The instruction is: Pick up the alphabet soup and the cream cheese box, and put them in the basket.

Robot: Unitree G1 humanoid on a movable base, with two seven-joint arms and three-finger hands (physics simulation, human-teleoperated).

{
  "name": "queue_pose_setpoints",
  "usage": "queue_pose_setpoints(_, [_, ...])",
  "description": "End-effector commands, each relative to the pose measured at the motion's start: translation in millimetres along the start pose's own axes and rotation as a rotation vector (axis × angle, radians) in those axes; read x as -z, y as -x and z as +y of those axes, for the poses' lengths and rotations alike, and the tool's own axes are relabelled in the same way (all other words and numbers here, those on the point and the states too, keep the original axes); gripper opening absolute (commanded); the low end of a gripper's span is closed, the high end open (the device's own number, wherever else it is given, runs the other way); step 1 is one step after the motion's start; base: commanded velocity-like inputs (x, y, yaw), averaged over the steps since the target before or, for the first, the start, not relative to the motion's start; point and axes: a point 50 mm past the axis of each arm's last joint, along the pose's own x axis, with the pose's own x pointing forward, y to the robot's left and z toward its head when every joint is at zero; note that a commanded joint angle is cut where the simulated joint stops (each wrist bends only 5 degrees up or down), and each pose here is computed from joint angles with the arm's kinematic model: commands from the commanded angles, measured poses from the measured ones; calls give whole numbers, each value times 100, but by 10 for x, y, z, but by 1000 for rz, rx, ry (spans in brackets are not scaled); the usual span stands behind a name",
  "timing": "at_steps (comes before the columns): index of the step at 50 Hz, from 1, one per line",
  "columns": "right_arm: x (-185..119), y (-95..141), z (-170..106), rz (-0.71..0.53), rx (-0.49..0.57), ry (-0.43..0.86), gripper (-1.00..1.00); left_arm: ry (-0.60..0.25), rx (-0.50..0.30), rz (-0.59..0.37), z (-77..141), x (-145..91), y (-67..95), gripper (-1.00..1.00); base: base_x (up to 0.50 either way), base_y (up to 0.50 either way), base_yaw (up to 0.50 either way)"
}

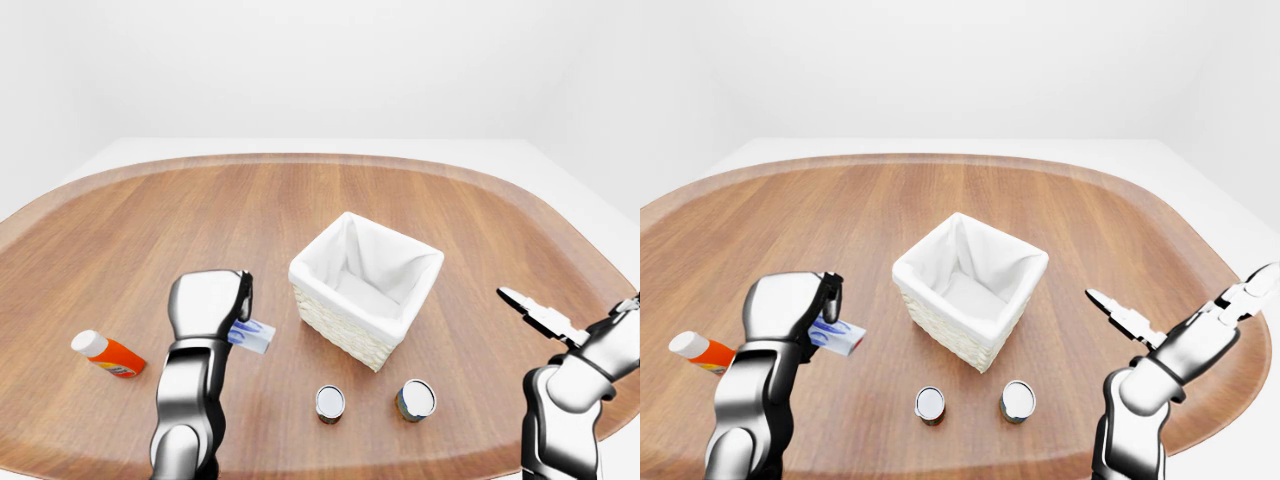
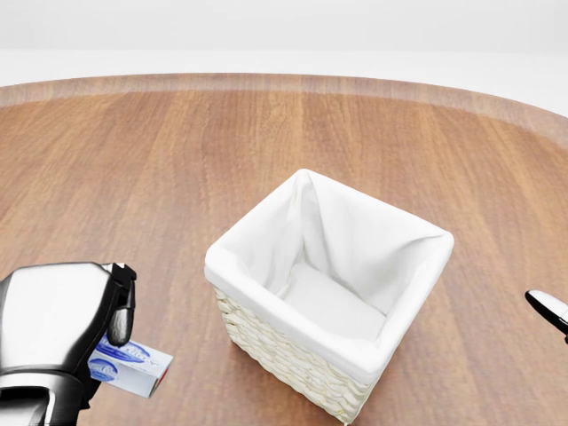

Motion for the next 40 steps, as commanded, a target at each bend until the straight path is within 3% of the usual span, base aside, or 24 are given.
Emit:
queue_pose_setpoints(1, [8,-4,2,2,0,-3,100,-6,-64,-48,477,-201,-57,-100,0,0,0])
queue_pose_setpoints(7, [-16,-1,-12,2,5,-4,100,-36,-80,-45,735,-280,-148,-100,0,0,0])
queue_pose_setpoints(13, [9,-3,1,4,1,-6,100,-56,-218,-68,1070,-426,-216,-100,0,0,0])
queue_pose_setpoints(22, [2,-2,-11,6,5,-11,100,-92,-281,-97,1286,-620,-393,-100,0,0,0])
queue_pose_setpoints(36, [-13,2,-20,5,8,-13,100,-163,-259,-164,1409,-1029,-659,-100,0,0,0])
queue_pose_setpoints(40, [-16,3,-26,6,10,-15,100,-179,-218,-180,1377,-1156,-751,-100,0,0,0])
